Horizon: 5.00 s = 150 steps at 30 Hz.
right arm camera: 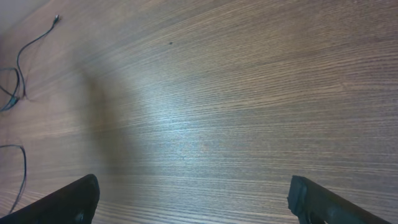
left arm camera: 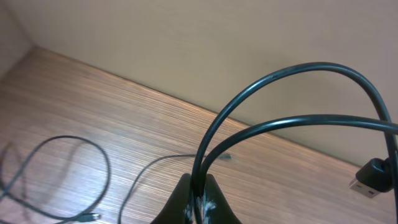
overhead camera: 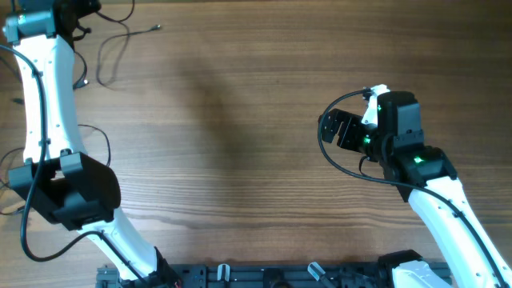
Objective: Untangle cables
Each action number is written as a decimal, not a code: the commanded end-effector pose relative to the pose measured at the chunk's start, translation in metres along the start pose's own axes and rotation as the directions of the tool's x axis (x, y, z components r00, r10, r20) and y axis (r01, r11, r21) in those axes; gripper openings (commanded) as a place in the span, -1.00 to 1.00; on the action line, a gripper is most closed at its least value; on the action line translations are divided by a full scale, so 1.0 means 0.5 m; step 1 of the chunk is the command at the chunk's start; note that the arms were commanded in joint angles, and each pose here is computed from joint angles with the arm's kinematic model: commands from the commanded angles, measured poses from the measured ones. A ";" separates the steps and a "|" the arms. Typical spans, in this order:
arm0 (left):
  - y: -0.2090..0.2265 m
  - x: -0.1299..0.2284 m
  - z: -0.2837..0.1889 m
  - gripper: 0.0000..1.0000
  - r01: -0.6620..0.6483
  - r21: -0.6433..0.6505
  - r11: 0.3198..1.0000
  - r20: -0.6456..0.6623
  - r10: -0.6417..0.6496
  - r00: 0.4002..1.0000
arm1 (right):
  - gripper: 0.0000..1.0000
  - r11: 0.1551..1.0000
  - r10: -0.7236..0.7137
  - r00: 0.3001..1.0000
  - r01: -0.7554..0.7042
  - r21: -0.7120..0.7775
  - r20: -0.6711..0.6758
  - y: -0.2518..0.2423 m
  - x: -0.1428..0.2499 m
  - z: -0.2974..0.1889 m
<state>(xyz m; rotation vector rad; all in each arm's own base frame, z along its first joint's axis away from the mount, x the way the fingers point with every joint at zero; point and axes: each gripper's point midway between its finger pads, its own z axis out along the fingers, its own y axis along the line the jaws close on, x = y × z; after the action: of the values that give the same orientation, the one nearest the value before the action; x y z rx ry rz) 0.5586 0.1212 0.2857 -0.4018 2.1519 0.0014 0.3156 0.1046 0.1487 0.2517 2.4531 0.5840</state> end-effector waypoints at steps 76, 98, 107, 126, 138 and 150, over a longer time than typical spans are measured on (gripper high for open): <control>-0.041 0.241 -0.637 1.00 0.162 0.213 0.964 0.159 -0.198 0.967 | 0.99 1.000 0.006 1.000 -0.006 0.018 0.015 -0.005 -0.011 0.000; 0.033 0.567 -0.688 1.00 0.267 0.055 0.962 -0.148 -0.256 0.955 | 0.99 1.000 0.006 1.000 -0.006 0.018 0.015 -0.005 -0.011 0.000; 0.031 0.580 -0.799 1.00 0.223 0.223 0.949 0.119 -0.254 0.960 | 1.00 1.000 0.006 1.000 -0.007 0.018 0.015 -0.005 -0.011 0.000; -0.016 0.542 -0.578 1.00 0.147 0.377 0.915 0.283 -0.265 0.922 | 0.99 1.000 0.006 1.000 -0.006 0.018 0.015 -0.005 -0.011 0.000; -0.040 0.529 -0.486 1.00 0.063 0.462 0.885 0.410 -0.276 0.869 | 0.99 1.000 0.006 1.000 -0.006 0.018 0.015 -0.005 -0.011 0.000; -0.062 0.537 -0.477 1.00 -0.085 0.467 0.880 0.480 -0.172 0.860 | 0.99 1.000 0.006 1.000 -0.006 0.018 0.015 -0.005 -0.011 0.000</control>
<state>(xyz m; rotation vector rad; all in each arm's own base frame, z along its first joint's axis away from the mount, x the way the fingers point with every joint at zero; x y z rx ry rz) 0.2339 -0.0105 0.2232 -0.2314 1.5213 -0.4118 0.3158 0.1040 0.1482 0.2538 2.4540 0.5791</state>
